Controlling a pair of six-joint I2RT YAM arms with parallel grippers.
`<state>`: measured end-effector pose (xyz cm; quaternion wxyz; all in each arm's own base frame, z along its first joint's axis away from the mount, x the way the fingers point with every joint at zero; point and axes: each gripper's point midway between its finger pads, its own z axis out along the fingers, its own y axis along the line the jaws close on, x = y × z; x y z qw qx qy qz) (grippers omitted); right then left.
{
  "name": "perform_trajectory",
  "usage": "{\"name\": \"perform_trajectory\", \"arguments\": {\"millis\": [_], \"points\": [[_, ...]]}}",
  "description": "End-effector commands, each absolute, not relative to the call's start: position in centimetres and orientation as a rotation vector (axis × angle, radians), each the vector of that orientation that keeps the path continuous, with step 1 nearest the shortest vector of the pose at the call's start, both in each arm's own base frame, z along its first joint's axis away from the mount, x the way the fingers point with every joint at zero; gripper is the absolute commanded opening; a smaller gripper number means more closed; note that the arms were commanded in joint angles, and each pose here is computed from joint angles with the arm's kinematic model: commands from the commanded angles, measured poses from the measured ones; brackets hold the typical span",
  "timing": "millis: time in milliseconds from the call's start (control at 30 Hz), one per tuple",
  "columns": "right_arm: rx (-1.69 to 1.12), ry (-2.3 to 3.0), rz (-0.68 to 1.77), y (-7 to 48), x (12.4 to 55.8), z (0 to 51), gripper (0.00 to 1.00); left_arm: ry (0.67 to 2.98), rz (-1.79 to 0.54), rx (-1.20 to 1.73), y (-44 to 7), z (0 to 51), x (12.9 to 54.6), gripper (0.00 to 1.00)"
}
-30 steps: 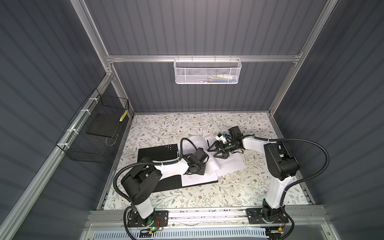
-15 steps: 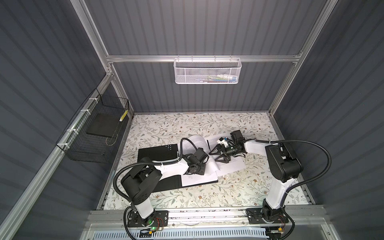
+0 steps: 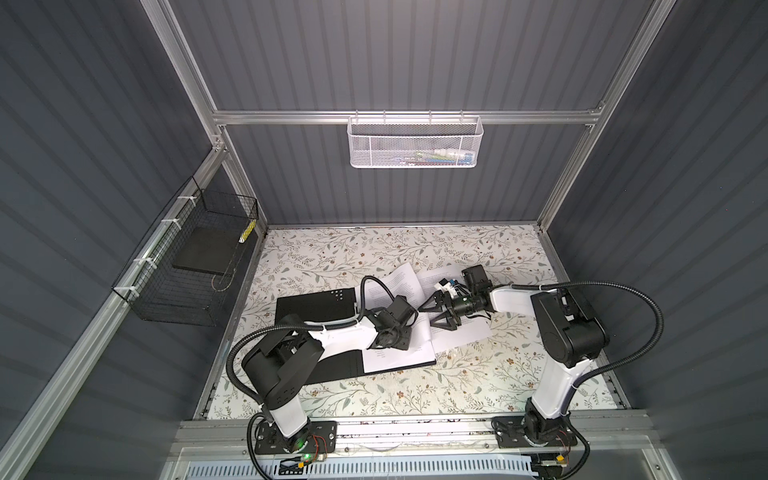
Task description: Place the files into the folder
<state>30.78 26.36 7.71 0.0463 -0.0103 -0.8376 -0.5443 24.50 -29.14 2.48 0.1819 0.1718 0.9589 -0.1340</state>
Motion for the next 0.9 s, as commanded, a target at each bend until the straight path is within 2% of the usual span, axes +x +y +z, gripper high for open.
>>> {"name": "perform_trajectory", "arguments": {"millis": [0,233,400,500,633,767,867], "points": [[0.061,-2.544,-1.742,27.4,32.8,9.4,0.86,2.909,-0.278,0.547,-26.0,-1.8,20.5,0.37],[0.126,-2.583,-1.743,28.4,35.8,10.0,0.86,2.906,-0.275,0.558,-25.9,-1.6,20.5,0.37],[0.15,-2.664,-1.643,28.1,36.4,9.2,0.79,2.905,-0.268,0.559,-25.7,-1.5,20.5,0.37],[0.155,-2.727,-1.561,27.6,36.7,8.4,0.67,2.902,-0.267,0.56,-25.8,-1.5,20.5,0.37],[0.14,-2.779,-1.452,26.9,36.8,7.2,0.47,2.899,-0.274,0.56,-26.0,-1.4,20.7,0.37],[0.128,-2.796,-1.413,26.6,36.8,6.6,0.24,2.895,-0.277,0.558,-26.1,-1.1,20.8,0.37],[0.112,-2.79,-1.414,26.6,36.8,6.3,0.11,2.876,-0.304,0.576,-26.7,-0.1,21.1,0.38]]}}
